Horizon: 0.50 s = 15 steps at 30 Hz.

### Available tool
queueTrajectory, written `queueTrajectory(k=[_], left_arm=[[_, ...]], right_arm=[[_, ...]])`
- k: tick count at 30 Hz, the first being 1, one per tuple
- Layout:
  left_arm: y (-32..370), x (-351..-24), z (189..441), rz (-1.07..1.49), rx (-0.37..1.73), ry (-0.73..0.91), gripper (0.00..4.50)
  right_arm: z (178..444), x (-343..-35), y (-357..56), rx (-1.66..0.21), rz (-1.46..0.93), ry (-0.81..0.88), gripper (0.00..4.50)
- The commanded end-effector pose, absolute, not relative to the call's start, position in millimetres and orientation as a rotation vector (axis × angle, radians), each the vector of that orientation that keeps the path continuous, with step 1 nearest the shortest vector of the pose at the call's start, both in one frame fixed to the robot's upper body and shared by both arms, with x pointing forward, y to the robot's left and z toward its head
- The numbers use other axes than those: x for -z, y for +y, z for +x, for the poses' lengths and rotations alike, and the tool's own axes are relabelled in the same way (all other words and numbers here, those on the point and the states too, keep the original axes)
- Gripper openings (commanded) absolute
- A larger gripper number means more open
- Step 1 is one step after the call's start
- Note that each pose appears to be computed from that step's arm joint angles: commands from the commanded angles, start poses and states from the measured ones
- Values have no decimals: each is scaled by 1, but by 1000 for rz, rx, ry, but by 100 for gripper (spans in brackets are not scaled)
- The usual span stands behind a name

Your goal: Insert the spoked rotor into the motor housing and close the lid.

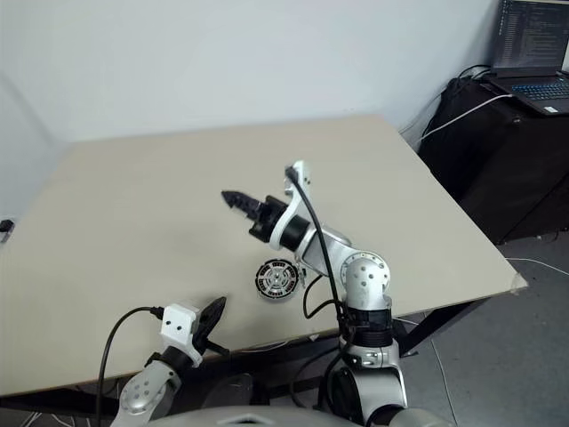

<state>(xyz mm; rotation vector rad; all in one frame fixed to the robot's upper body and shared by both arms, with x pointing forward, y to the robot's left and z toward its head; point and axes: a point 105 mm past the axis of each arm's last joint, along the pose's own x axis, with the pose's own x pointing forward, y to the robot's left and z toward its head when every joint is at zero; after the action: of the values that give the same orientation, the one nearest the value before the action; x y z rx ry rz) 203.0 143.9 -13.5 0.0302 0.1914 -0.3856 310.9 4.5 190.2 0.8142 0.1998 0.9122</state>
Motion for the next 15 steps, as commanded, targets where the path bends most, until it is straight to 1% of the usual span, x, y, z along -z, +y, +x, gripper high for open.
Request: queueTrajectory(k=[1,3,5,7,9,10,12,15], left_arm=[[143,-5,206,51,408,117,0],[142,-6,204,61,426,110,0],[141,-8,203,81,444,103,0],[141,-10,204,97,455,88,0],[140,-15,205,105,464,63,0],[138,-17,206,115,478,49,0],[134,-19,206,121,505,29,0],[127,-17,209,132,549,25,0]], right_arm=[[323,-201,-35,-716,592,4,1],[328,-187,-63,-585,408,-33,1],[329,-166,-91,-466,197,-30,1],[327,-149,-113,-388,2,-34,1],[319,-126,-129,-348,-50,23,1],[315,-116,-137,-316,-129,28,1],[305,-96,-141,-334,-221,61,1],[281,-58,-136,-463,-336,169,1]])
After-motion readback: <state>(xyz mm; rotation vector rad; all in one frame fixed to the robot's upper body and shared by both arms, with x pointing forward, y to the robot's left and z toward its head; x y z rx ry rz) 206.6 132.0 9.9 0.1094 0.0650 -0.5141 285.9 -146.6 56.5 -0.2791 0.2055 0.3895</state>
